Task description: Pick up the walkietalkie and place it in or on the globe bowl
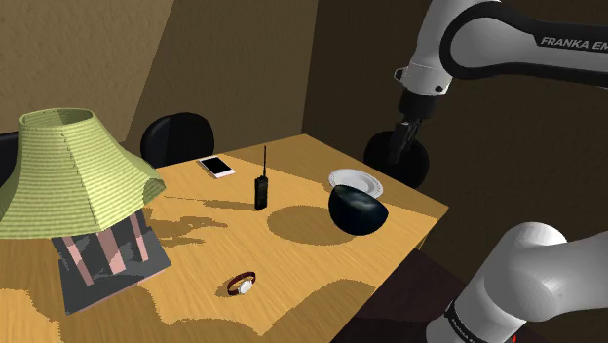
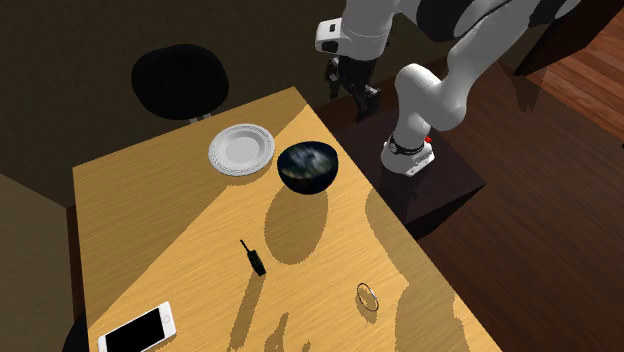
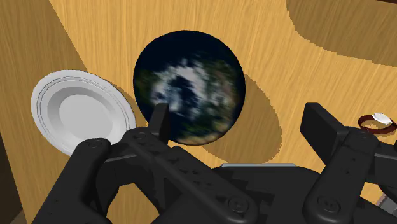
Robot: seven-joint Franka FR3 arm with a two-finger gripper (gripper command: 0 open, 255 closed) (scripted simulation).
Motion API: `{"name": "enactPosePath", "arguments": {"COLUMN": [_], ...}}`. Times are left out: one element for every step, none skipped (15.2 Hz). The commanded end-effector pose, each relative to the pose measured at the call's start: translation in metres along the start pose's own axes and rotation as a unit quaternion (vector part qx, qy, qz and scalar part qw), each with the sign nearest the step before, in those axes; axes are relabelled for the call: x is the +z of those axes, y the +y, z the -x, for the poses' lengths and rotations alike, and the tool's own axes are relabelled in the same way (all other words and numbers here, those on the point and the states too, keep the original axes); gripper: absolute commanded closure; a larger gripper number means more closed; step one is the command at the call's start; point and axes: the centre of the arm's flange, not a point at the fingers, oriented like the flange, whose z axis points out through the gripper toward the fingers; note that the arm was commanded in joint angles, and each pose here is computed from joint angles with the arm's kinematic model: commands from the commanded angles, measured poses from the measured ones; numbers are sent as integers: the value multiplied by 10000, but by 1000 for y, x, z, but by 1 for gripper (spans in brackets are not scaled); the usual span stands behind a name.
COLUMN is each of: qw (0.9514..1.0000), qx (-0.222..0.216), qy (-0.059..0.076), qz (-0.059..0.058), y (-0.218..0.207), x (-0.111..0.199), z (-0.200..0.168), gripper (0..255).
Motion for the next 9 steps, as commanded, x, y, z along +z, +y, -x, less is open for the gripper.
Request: {"name": "enactPosePath", "arguments": {"qw": [10000,9999,9996,9990,9982,9972,9960,9945,9929], "qx": [0,137,274,411,548,685,821,958,1094], "qy": [0,59,118,177,235,294,353,411,470], "qz": [0,10,21,31,42,52,63,73,84], "y": [0,-9,-17,-25,-33,-41,-49,-56,-64], "x": [0,7,14,20,27,34,40,46,53], "z": [0,-6,-12,-19,-25,-32,-40,-48,-55], "gripper": [0,0,0,0,0,0,0,0,0]}}
